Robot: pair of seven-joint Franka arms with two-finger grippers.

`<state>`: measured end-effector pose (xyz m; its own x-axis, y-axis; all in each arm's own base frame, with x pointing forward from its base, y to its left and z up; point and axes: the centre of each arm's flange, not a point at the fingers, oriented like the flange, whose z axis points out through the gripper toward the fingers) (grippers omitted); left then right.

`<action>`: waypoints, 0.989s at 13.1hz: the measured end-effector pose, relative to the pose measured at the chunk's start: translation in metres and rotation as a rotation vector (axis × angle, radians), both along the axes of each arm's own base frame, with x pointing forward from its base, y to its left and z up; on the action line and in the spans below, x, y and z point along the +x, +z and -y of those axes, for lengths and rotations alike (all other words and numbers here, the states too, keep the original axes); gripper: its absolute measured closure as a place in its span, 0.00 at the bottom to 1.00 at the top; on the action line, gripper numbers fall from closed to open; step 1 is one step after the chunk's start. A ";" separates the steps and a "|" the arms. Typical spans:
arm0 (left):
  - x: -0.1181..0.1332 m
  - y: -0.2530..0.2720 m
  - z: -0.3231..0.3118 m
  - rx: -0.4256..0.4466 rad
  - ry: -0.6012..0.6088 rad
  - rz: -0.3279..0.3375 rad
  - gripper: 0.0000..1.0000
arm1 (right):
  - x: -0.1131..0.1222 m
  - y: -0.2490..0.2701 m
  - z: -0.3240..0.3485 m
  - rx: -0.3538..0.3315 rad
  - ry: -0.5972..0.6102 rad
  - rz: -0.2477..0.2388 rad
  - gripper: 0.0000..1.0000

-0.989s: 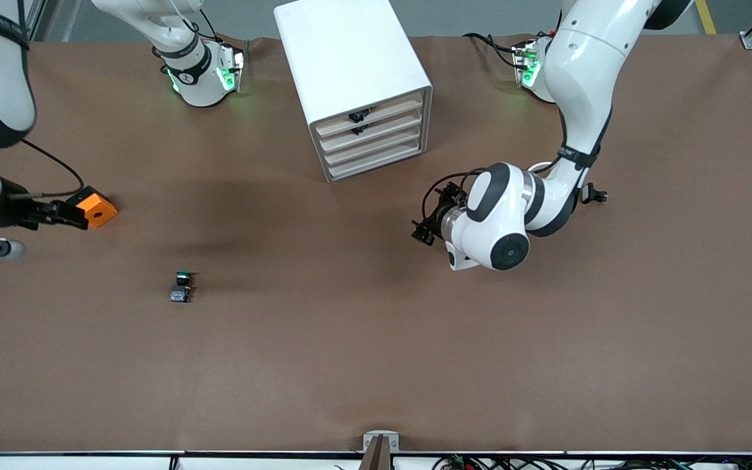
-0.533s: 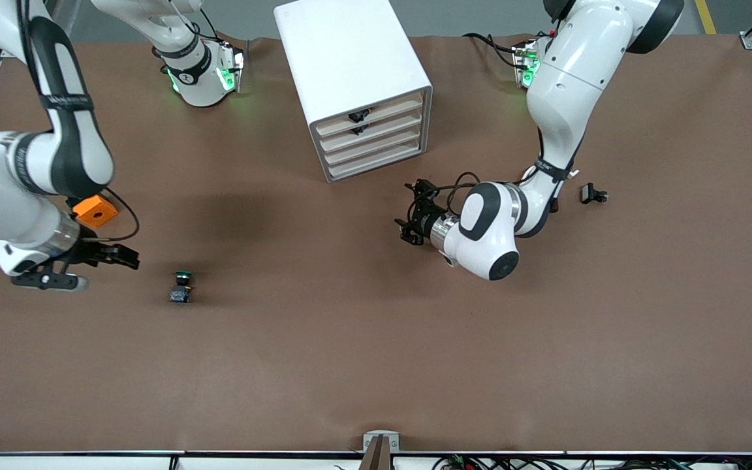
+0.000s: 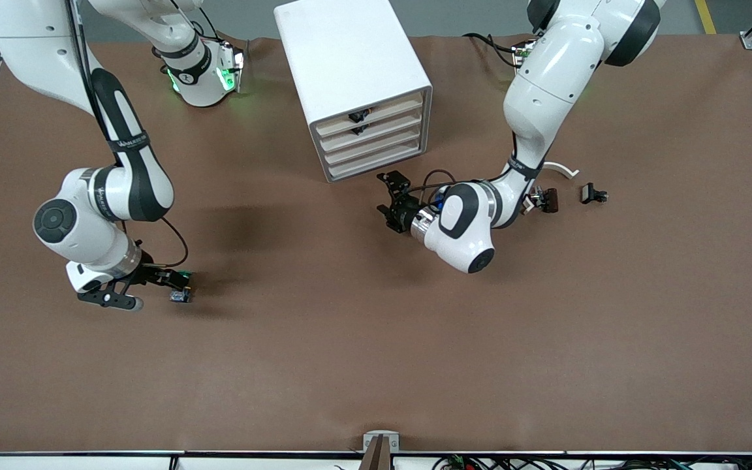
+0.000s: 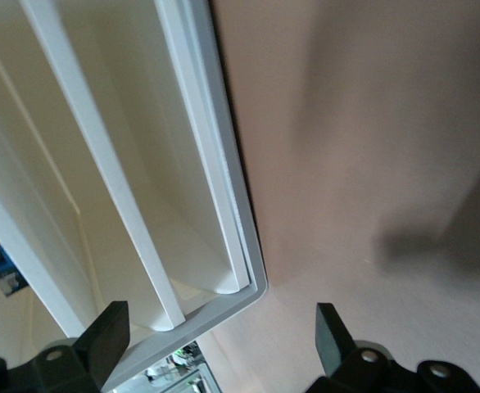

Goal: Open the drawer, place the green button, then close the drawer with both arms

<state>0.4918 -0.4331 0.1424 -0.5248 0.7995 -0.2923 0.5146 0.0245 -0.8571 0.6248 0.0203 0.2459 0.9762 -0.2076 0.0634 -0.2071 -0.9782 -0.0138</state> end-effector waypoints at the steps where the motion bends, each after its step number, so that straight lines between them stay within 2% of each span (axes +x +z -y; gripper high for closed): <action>1: -0.006 -0.001 0.004 0.008 -0.002 -0.042 0.00 | 0.000 -0.007 0.000 -0.001 -0.018 -0.009 0.00; 4: -0.032 -0.010 0.015 0.011 -0.060 -0.155 0.04 | -0.001 -0.031 0.002 -0.004 -0.053 -0.021 0.00; 6: -0.047 -0.016 0.022 0.018 -0.097 -0.204 0.24 | -0.001 -0.042 0.002 -0.007 -0.059 -0.022 0.00; 8: -0.058 -0.016 0.027 0.020 -0.127 -0.239 0.26 | 0.000 -0.045 0.002 -0.019 -0.045 -0.018 0.00; 9: -0.062 -0.017 0.028 0.018 -0.139 -0.255 0.35 | 0.001 -0.044 0.002 -0.029 -0.032 -0.016 0.00; 10: -0.064 -0.017 0.027 0.017 -0.146 -0.264 0.40 | 0.002 -0.044 0.002 -0.034 -0.026 -0.014 0.00; 13: -0.065 -0.019 0.027 0.017 -0.150 -0.272 0.45 | 0.006 -0.052 0.002 -0.035 -0.024 0.009 0.00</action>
<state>0.4266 -0.4605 0.1234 -0.4573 0.8777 -0.1431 0.2654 -0.0189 -0.9640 0.6308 0.0187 0.1936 0.9704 -0.2280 0.0801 -0.2302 -0.9730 0.0188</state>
